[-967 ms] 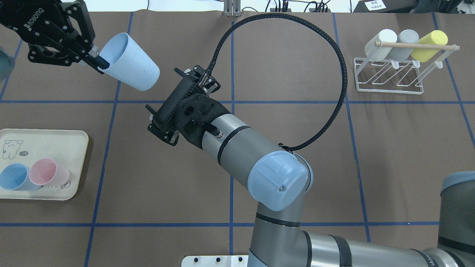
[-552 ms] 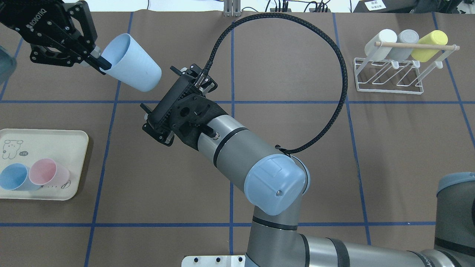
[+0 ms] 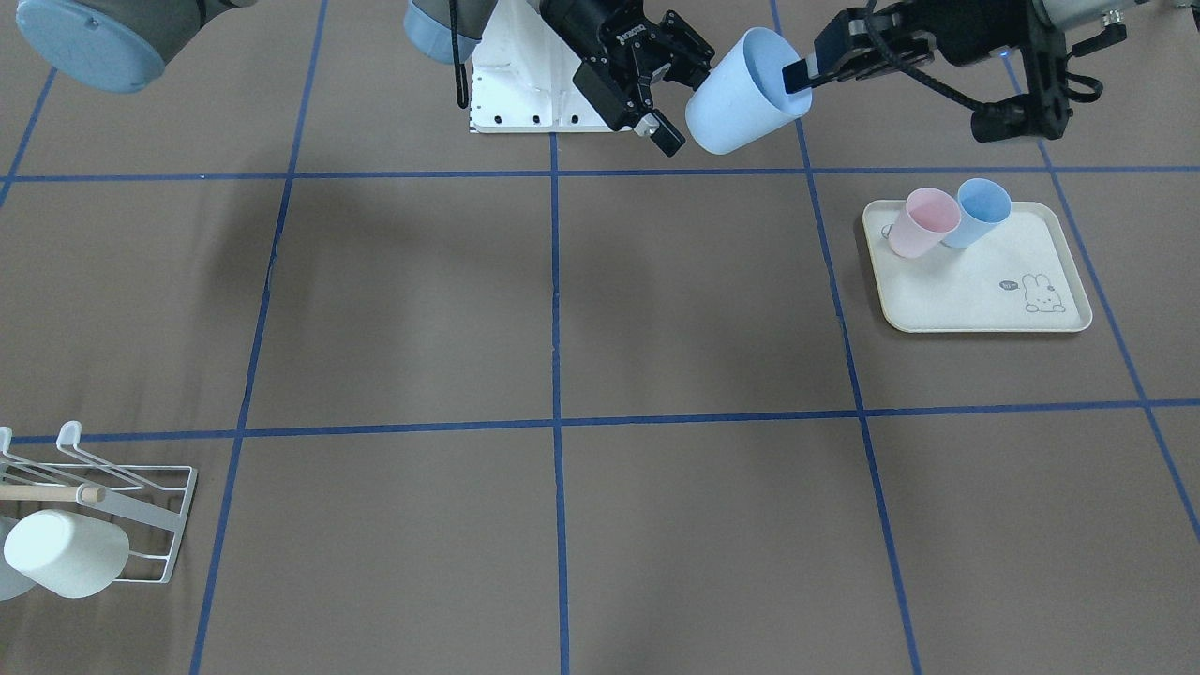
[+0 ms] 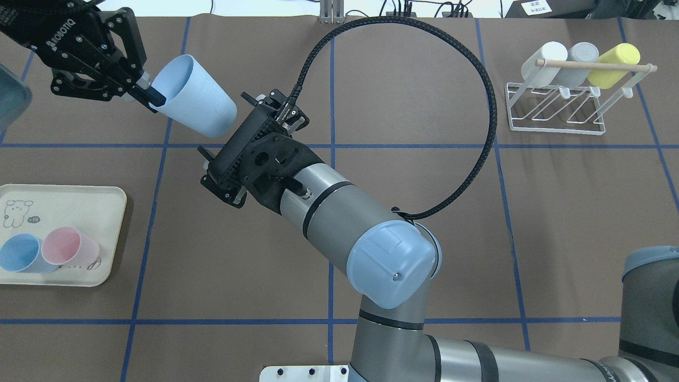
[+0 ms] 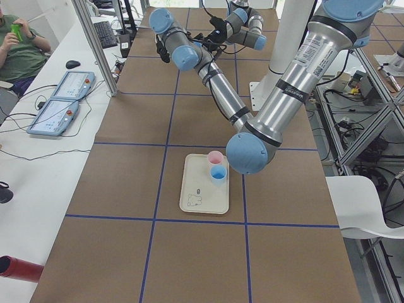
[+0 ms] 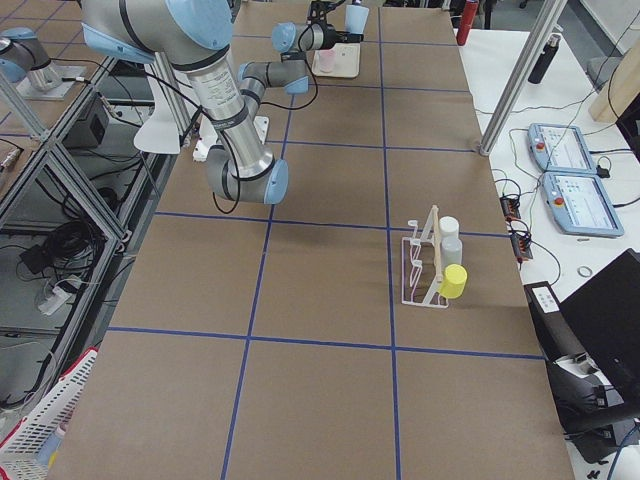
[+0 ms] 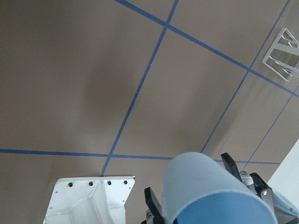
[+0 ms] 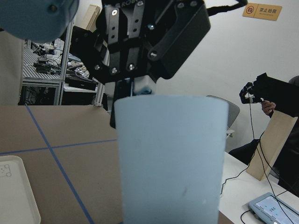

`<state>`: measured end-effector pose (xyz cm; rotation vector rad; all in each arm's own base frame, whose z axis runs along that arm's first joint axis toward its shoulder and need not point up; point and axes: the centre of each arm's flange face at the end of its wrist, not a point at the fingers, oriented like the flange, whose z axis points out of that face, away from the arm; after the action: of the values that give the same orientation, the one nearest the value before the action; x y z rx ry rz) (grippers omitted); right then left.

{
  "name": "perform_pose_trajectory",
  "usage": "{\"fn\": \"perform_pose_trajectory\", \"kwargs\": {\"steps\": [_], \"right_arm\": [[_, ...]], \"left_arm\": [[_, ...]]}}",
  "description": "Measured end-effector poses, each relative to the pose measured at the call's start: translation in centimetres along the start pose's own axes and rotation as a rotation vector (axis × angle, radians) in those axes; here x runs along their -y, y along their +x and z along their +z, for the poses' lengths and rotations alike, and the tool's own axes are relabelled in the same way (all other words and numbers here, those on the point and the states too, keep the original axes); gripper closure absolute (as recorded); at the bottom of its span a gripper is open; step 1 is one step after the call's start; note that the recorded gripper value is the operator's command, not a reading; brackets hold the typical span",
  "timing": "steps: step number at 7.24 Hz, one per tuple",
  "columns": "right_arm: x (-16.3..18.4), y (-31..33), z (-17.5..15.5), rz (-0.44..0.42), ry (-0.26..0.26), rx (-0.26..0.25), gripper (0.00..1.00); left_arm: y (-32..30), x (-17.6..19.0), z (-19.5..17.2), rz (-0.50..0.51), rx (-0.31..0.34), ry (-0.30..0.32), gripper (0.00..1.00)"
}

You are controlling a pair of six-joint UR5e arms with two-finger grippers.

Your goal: Transfer IKEA cup to right arm and place on rack

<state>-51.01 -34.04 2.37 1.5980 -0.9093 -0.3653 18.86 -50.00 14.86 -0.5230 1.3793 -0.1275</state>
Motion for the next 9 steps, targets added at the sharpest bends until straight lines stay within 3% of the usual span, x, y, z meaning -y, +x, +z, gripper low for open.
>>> {"fn": "perform_pose_trajectory", "kwargs": {"steps": [9], "right_arm": [[0.0, -0.1, 0.0, -0.009, 0.000, 0.001, 0.04]], "left_arm": [[0.4, -0.1, 1.2, 0.012, 0.008, -0.018, 1.00]]}}
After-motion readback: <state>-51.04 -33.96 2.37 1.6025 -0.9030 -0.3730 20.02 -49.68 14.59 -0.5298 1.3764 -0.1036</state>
